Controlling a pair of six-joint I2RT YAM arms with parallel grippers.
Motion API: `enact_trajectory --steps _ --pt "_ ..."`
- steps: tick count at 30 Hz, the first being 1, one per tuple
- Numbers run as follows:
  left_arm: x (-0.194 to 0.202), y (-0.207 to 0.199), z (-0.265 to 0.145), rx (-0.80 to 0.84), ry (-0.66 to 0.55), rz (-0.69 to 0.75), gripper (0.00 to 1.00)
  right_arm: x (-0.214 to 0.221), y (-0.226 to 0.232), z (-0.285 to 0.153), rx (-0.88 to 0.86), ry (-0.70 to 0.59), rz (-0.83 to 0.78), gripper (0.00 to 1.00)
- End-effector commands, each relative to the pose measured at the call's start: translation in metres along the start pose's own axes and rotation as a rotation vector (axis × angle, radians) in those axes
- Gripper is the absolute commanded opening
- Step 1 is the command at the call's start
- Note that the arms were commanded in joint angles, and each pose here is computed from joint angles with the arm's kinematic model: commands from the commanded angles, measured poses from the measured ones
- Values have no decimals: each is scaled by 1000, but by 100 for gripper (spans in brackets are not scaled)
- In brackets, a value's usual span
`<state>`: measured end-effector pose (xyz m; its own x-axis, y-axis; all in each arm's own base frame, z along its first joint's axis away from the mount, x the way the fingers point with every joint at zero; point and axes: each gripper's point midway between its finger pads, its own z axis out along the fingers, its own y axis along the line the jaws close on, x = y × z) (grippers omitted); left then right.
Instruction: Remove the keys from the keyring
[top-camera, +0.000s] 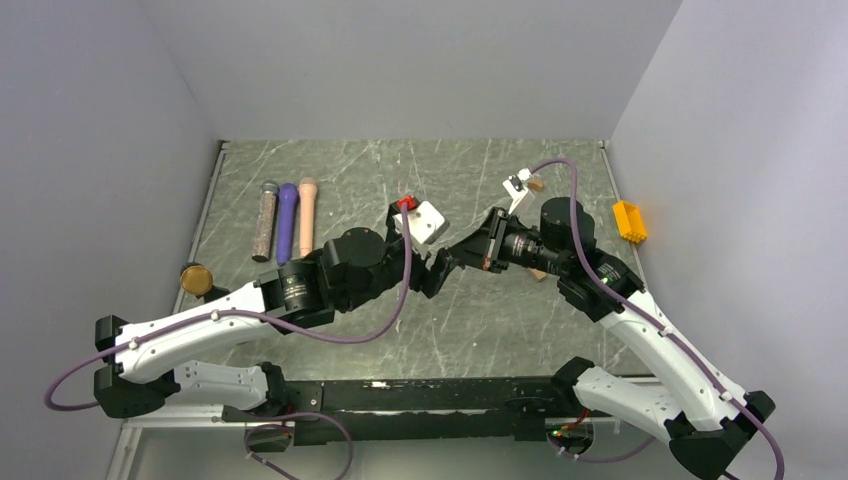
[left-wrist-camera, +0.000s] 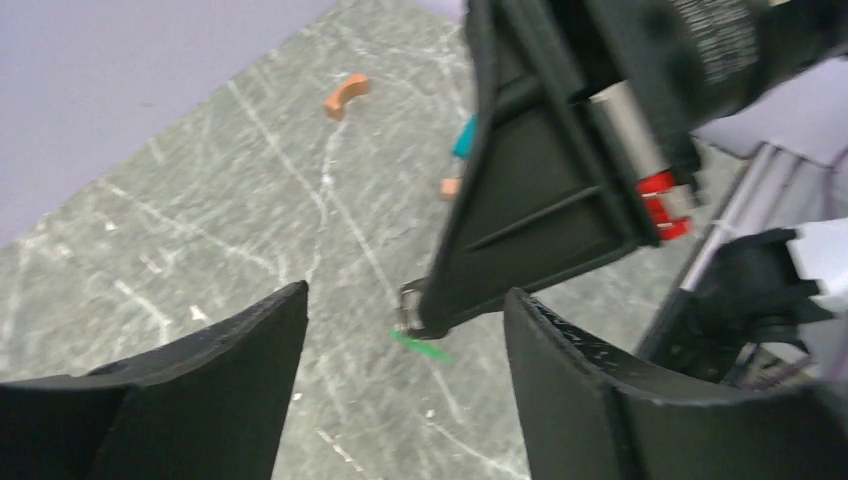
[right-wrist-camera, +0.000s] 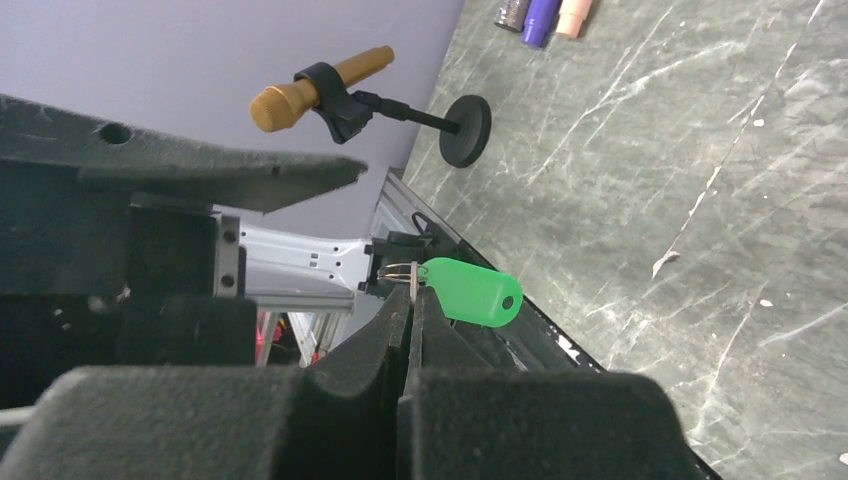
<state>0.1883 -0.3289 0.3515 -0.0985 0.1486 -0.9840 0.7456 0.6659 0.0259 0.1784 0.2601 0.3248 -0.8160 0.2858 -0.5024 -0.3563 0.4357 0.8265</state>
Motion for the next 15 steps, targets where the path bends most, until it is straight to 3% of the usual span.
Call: enact_trajectory --steps 1,10,15 --pt "-24 -25 -10 122 -40 -10 81 -7 16 -4 -50 -27 -42 0" --pt "-44 -39 -54 288 -27 -15 89 -9 20 -7 -43 -11 -94 0" --pt "-62 -36 -81 373 25 -65 88 -8 34 -11 -99 15 -166 0"
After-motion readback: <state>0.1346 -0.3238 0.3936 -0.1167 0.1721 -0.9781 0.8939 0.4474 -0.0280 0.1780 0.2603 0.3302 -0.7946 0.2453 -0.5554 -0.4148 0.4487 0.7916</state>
